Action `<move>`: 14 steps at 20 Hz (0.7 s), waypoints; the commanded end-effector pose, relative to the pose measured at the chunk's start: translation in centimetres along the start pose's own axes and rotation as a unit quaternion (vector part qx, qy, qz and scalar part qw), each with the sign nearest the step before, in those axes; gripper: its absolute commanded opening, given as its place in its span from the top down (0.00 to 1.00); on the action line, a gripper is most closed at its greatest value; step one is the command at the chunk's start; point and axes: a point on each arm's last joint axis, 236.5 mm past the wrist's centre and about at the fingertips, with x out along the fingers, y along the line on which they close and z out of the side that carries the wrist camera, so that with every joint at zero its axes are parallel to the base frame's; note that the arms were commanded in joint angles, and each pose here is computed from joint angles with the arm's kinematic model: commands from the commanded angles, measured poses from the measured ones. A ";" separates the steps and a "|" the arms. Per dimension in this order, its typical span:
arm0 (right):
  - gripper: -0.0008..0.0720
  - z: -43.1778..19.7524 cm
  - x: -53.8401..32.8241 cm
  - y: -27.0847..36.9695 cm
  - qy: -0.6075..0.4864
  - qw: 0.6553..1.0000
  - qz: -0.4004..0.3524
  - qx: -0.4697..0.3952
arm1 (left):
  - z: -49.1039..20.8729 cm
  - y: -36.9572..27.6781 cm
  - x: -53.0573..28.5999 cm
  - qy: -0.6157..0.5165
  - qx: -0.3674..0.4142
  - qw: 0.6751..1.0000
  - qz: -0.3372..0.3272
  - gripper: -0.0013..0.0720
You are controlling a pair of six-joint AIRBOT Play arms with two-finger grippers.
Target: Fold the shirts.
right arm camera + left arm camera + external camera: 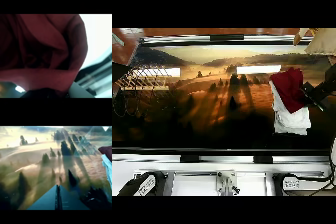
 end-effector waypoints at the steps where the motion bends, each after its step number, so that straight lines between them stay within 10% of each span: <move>1: 0.88 -1.3 1.4 -1.5 0.032 0.999 -0.031 0.023 | 0.0 0.0 0.0 0.000 0.002 1.000 0.000 0.94; 7: 0.87 -1.9 3.9 -4.6 0.050 0.994 -0.092 0.037 | 0.0 0.0 0.0 0.000 0.002 1.000 0.000 0.94; 8: 0.70 -1.8 4.1 -5.0 0.050 0.993 -0.099 0.038 | 0.0 0.0 0.0 0.000 0.002 1.000 0.000 0.94; 9: 0.27 -2.0 4.1 -5.2 0.055 0.993 -0.101 0.020 | 0.0 0.0 0.0 0.000 0.002 1.000 0.000 0.94; 14: 0.22 -1.8 -0.3 -6.1 0.032 0.996 -0.076 -0.015 | -0.1 -0.3 0.1 0.002 0.004 1.000 -0.003 0.94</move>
